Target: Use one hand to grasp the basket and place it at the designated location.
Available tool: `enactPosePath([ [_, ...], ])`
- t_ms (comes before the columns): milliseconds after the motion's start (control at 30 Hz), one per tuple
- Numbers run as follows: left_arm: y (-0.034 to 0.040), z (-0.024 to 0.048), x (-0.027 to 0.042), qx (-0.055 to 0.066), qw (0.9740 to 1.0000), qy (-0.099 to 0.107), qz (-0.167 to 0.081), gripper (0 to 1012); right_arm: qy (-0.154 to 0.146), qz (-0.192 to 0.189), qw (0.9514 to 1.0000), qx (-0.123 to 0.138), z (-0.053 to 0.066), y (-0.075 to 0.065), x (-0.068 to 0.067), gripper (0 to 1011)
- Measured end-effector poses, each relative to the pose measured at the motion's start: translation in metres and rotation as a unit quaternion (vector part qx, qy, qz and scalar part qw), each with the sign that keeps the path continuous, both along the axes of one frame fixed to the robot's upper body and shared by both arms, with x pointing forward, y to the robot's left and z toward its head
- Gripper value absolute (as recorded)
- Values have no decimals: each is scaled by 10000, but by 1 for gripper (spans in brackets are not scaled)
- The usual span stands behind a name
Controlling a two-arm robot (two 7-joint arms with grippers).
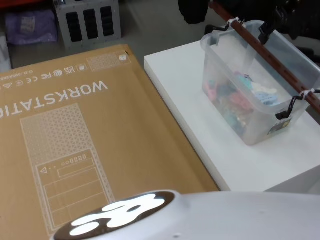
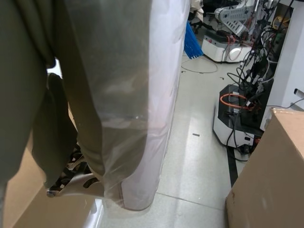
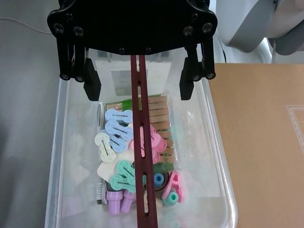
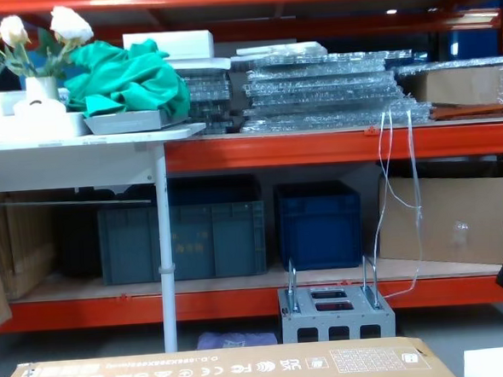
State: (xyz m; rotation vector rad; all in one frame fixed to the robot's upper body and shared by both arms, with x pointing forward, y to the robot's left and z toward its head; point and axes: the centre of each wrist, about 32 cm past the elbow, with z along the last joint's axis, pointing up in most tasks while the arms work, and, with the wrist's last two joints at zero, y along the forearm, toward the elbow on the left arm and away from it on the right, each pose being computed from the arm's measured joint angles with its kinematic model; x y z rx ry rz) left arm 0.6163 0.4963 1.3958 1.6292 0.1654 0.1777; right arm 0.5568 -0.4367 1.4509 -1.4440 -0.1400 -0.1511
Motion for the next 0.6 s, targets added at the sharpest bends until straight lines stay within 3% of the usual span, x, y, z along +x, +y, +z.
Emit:
enactPosePath([
  [600, 0, 0, 0, 0, 10000, 0, 0, 0, 0, -1, 10000, 0, 0, 0, 0, 1000],
])
